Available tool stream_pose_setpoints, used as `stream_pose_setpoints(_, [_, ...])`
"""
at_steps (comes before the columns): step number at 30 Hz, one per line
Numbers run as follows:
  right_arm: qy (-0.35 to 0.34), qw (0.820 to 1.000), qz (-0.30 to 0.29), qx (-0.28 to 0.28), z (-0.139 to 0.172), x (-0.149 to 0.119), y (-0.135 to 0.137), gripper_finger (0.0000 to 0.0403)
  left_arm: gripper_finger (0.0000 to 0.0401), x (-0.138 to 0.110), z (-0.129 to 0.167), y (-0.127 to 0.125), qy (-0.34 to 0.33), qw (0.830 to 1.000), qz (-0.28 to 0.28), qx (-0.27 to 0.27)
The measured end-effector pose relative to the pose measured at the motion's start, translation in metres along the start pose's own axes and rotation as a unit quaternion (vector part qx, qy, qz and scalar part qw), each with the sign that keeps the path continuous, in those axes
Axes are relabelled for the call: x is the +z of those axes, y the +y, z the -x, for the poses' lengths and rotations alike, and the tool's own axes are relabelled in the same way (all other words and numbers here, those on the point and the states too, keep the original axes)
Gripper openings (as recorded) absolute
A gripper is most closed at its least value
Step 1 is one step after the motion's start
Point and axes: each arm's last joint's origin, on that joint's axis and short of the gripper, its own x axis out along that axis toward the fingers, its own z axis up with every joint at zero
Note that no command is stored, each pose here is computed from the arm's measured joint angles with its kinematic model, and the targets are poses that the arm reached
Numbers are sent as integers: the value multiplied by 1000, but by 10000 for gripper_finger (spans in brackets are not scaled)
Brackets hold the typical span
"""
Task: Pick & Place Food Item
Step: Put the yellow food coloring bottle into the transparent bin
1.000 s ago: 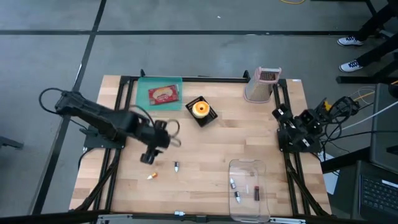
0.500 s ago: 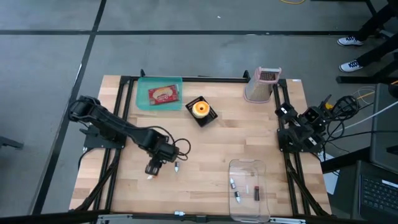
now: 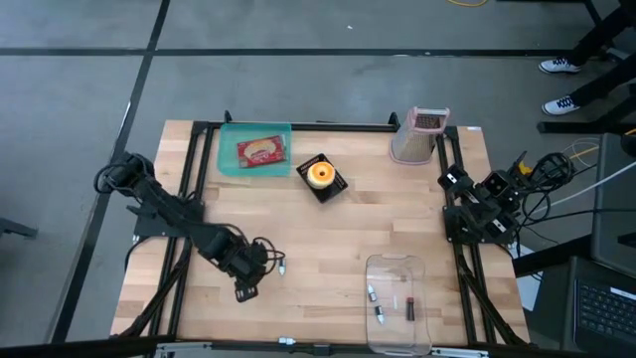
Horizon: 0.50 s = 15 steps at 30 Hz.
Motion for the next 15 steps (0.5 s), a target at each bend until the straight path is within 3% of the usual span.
stream_pose_setpoints(5, [0, 1000, 0, 0, 0, 0, 0, 199, 194, -12, -5, 1, 16, 998, 41, 43])
stream_pose_setpoints(15, [10, 1000, -23, -2, 0, -2, 0, 199, 194, -19, -36, -8, 52, 996, 31, 66])
